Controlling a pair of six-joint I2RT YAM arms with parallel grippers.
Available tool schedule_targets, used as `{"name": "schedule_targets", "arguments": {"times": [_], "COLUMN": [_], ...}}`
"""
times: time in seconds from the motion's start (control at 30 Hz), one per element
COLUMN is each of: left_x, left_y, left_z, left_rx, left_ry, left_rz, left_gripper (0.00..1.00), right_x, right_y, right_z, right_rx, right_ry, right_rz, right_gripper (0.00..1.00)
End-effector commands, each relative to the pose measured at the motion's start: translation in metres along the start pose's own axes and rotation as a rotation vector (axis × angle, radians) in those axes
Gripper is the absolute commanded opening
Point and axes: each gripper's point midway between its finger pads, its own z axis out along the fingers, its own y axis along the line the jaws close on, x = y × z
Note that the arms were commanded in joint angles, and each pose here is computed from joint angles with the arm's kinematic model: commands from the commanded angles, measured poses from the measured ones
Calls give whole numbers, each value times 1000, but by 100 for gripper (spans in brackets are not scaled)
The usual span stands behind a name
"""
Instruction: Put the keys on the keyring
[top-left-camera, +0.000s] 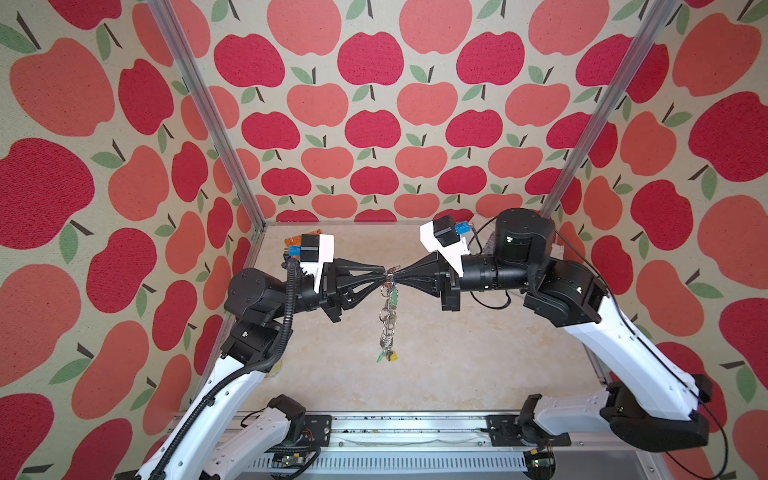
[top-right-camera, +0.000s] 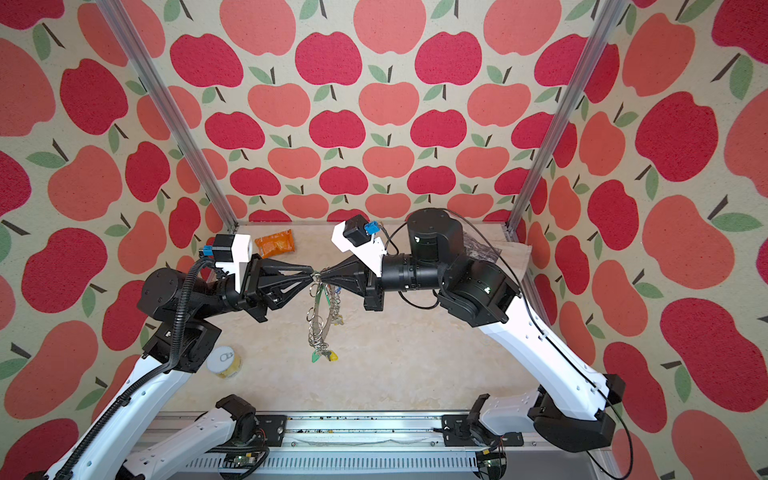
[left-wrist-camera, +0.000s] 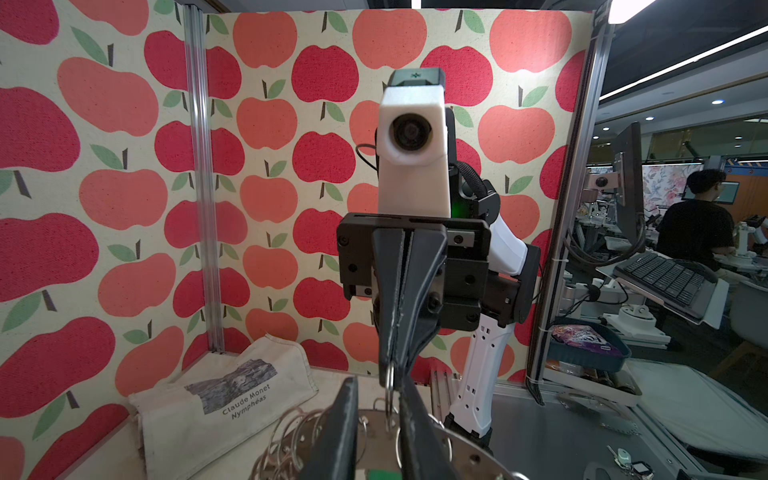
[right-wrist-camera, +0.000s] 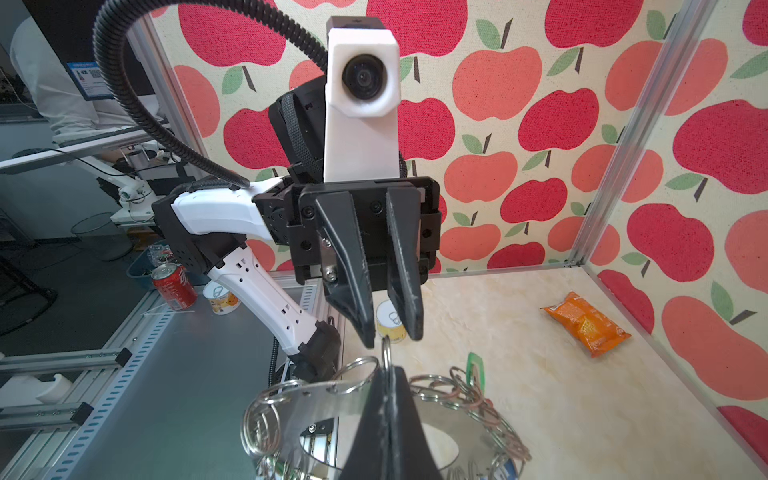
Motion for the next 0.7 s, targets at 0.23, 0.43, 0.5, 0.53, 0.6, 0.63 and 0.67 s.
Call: {"name": "schedule_targets", "arguments": {"times": [0.23,0.43,0.5,0.53,0.6,0.63,0.67], "left_x": [10,17,19,20,22,22,22], "left_y": [-2,0,1,1,1,1,1], "left_z": [-2,-2,-3,-3,-3,-3,-3], "left_rx": [-7,-18,-27,-30,-30,-30,-32], "left_ry": [90,121,131,136,144,147,152], "left_rz": [-20,-27,-23,-24,-21,-19,-19], "left_gripper": [30,33,33,34,34,34,34], "right_x": [-2,6,9,9,11,12,13], "right_y": [1,-1,-2,-2,-2,-2,-3], "right_z": [-5,-3,-2,-1,0,0,1], "right_rx": [1,-6,-7,-8,-11,-11,-11], "right_ry": [44,108,129,134,149,154,160], "right_rz": [-10,15,23,24,30,31,32], "right_gripper": [0,0,0,0,0,0,0]}}
